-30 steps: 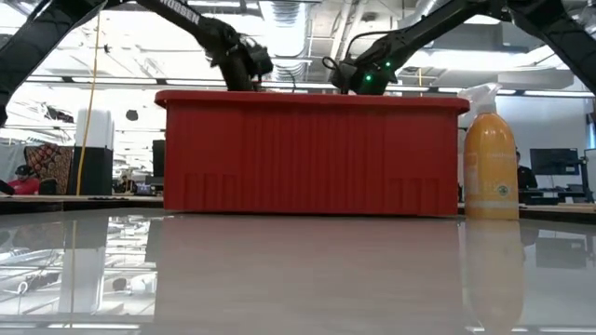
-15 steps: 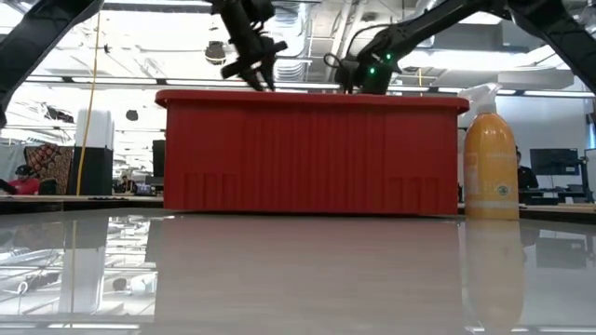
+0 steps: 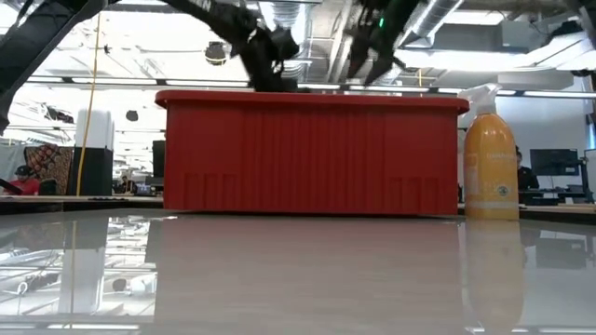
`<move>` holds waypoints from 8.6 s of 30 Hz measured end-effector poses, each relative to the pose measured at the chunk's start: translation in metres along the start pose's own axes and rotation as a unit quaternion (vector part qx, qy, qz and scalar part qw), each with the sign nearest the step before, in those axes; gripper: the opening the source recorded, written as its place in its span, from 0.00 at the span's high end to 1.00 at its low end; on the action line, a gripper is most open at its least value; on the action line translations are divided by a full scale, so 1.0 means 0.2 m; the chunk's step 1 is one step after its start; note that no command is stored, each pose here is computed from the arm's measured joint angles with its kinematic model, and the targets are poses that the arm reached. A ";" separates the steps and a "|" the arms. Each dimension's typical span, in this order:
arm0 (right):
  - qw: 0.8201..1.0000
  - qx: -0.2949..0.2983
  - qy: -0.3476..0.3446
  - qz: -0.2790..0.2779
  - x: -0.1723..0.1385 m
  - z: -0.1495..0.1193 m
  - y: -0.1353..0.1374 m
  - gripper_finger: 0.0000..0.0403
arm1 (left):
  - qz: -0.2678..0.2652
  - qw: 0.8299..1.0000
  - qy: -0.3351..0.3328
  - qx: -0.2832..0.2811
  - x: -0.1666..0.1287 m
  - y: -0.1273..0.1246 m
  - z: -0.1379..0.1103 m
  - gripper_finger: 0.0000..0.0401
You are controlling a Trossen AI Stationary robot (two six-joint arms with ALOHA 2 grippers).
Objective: Fold Laundry from Bin
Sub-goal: Put the stacked folded clothes into the red bin, then return to Home Position
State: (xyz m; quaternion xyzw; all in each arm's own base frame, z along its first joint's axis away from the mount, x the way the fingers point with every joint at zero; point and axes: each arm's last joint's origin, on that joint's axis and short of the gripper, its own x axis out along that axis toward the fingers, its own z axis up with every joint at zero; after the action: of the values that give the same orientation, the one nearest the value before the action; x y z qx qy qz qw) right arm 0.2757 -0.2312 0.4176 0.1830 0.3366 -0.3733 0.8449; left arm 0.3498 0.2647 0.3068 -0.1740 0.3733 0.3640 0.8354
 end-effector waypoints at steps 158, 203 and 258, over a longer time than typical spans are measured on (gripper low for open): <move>0.915 -0.098 -0.204 0.336 -0.04 -1.84 0.00 0.88 | -0.266 0.902 -0.332 -0.073 -0.68 0.00 -1.86 0.77; 0.914 -0.098 -0.204 0.336 -0.04 -1.84 0.00 0.88 | -0.268 0.902 -0.331 -0.071 -0.68 0.00 -1.86 0.77; 0.914 -0.098 -0.204 0.336 -0.04 -1.84 0.00 0.88 | -0.268 0.902 -0.331 -0.072 -0.68 0.00 -1.86 0.77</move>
State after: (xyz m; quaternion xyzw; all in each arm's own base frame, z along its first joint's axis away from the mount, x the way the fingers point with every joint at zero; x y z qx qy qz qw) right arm 0.1132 -0.0205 0.1627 0.1218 0.1104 -0.0621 0.9844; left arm 0.1024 -0.0093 0.1619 -0.1962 -0.0125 0.1889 0.9621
